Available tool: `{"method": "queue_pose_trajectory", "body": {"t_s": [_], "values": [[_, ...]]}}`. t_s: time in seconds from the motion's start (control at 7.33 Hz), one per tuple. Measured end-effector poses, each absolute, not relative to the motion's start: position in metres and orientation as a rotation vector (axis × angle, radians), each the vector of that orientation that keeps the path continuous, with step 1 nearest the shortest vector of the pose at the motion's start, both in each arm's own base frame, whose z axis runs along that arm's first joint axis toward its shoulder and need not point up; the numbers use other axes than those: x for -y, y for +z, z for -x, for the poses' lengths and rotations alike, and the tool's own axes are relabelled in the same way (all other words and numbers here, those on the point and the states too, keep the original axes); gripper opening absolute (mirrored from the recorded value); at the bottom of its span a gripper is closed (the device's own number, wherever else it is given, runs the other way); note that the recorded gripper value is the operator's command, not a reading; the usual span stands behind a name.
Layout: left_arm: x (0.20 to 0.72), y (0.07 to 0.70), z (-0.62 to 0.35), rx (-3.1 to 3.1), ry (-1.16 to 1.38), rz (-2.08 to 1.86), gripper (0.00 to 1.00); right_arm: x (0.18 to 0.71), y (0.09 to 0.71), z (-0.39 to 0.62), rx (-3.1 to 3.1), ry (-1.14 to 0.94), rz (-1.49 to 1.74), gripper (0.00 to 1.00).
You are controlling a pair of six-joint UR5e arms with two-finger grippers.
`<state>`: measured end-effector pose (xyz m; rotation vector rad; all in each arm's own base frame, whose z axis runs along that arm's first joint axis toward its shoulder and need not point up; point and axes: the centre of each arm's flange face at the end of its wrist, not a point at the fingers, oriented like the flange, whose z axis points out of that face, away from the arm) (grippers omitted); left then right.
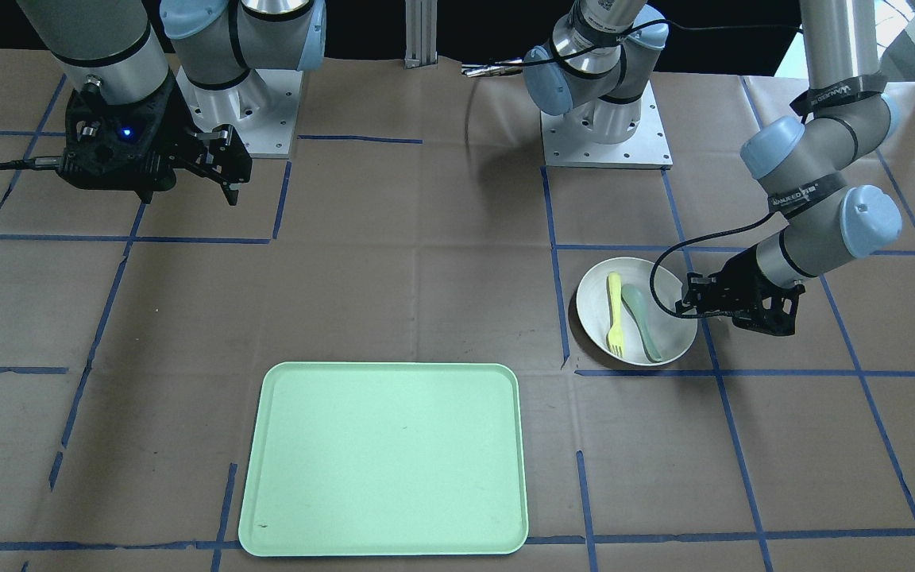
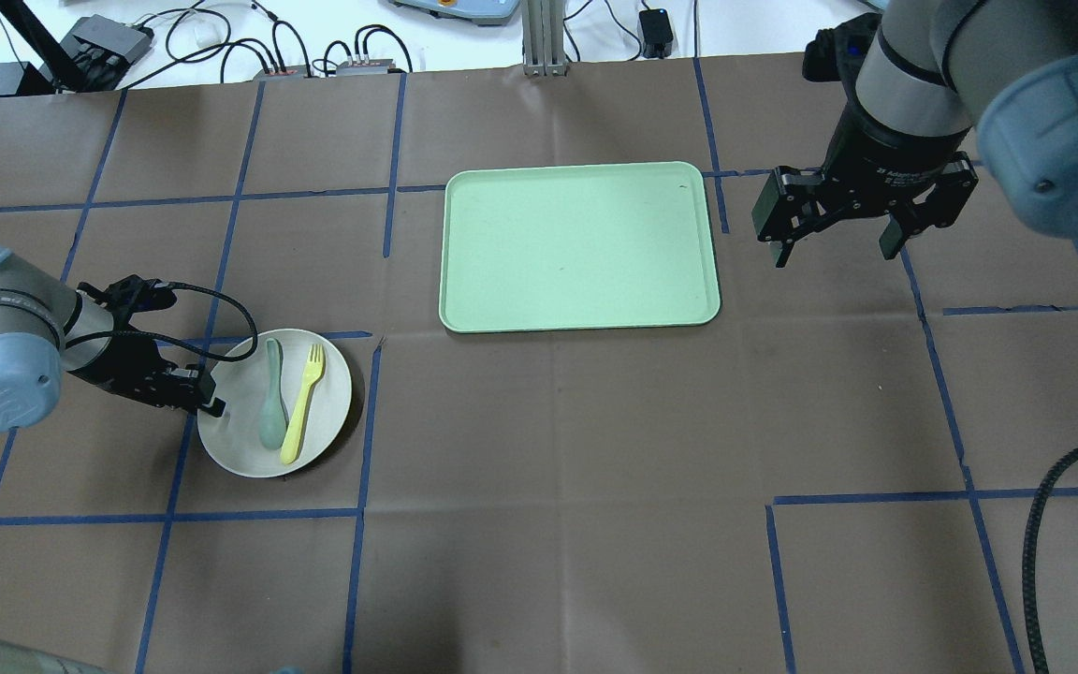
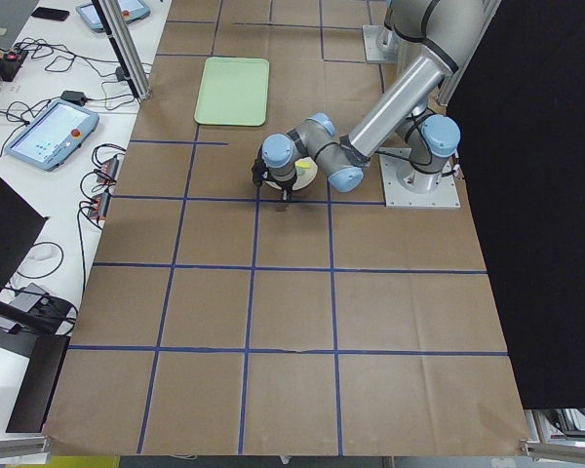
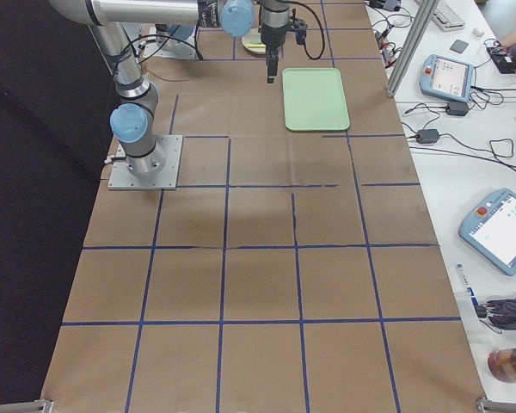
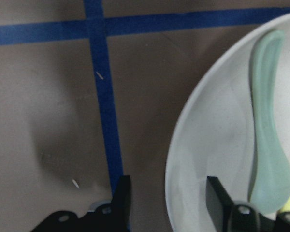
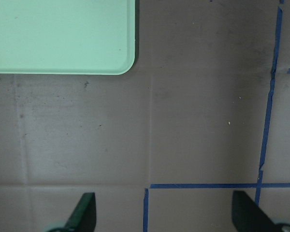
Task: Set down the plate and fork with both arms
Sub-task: 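Slide the white plate with the left gripper onto the green tray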
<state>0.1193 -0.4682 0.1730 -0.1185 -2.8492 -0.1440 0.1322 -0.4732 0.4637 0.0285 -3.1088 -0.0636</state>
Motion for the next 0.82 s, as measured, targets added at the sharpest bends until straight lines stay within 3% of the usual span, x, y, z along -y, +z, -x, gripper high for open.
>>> {"method": "queue_pose_trajectory", "body": {"t_s": [0.14,0.27,0.82], "values": [[0.468,0.172,-0.119,2.846,-0.145,0.117,0.07,0.473,0.464,-0.132,3.109,-0.063,-0.028,1.0],[0.468,0.172,-0.119,2.844,-0.146,0.115,0.01,0.473,0.464,-0.132,3.109,-0.063,-0.027,1.0],[0.469,0.196,-0.094,2.74,-0.019,0.048,0.0,0.474,0.463,-0.129,3.109,-0.068,-0.019,1.0]]}}
